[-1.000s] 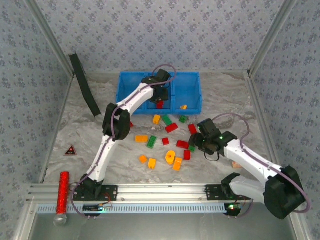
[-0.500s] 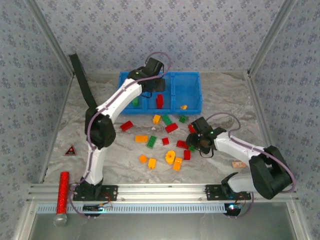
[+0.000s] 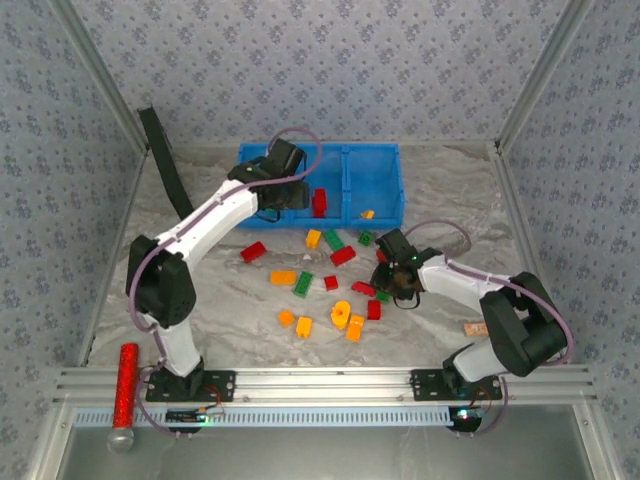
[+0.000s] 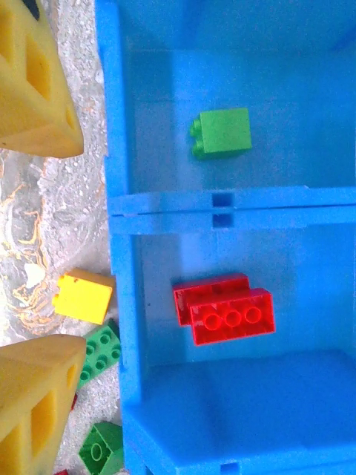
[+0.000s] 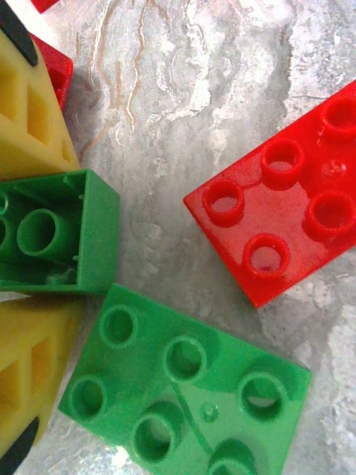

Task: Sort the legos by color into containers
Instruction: Pick up the lego from the center of the table, then place the lego in the container.

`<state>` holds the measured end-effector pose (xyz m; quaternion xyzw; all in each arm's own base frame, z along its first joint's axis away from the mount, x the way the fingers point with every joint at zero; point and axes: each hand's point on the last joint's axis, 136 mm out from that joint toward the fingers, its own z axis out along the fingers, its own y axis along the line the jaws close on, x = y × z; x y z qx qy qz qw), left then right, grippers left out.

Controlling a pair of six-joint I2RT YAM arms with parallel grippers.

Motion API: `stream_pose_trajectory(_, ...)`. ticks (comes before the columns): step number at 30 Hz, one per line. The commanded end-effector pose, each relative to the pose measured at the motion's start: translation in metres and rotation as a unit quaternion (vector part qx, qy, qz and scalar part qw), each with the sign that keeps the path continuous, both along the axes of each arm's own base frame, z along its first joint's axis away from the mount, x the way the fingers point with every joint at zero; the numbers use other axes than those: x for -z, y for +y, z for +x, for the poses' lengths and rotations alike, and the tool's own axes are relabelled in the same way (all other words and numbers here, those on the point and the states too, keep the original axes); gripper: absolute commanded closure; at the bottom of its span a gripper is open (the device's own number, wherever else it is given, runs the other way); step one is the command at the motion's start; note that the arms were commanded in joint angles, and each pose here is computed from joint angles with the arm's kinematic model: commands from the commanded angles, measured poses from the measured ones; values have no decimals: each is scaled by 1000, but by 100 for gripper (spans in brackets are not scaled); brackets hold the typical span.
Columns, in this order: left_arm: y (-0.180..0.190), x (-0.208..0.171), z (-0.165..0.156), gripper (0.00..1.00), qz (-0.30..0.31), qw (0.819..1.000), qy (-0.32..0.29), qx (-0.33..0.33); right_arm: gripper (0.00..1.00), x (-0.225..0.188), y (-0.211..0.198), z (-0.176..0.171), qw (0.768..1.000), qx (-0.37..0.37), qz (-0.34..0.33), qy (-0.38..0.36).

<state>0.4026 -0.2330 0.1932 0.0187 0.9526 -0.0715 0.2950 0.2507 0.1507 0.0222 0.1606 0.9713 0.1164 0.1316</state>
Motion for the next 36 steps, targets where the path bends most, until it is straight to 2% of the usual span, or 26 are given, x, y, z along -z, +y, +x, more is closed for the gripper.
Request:
stream_pose_trajectory(1,12,-25,-3,35,-12,999,-32,-10,60,16,-15,-16,999,-1,-34,32)
stream_pose_trajectory(7,25,-29,-17,35,-9,999,-28,-13,69,7,-18,-17,999,-11,-44,26)
stream_pose_trajectory(13,57,-30,-54,34,18,999,-25,-17,71,-62,-7,5,996,-55,-55,-30)
stream_pose_trajectory(18,81,-12,-102,34,3,999,10,-34,71,-131,15,39,989,-98,-54,-96)
stream_pose_trajectory(22,103,6,-140,33,-21,997,26,-66,71,-186,53,80,969,-164,-56,-174)
stream_pose_trajectory(26,117,21,-167,32,-36,995,42,-87,70,-212,89,117,951,-213,-69,-214)
stream_pose_trajectory(30,127,34,-187,32,-49,990,66,-112,70,-221,133,153,932,-260,-78,-240)
stream_pose_trajectory(36,136,51,-211,32,-83,982,84,-149,70,-215,200,187,906,-319,-74,-269)
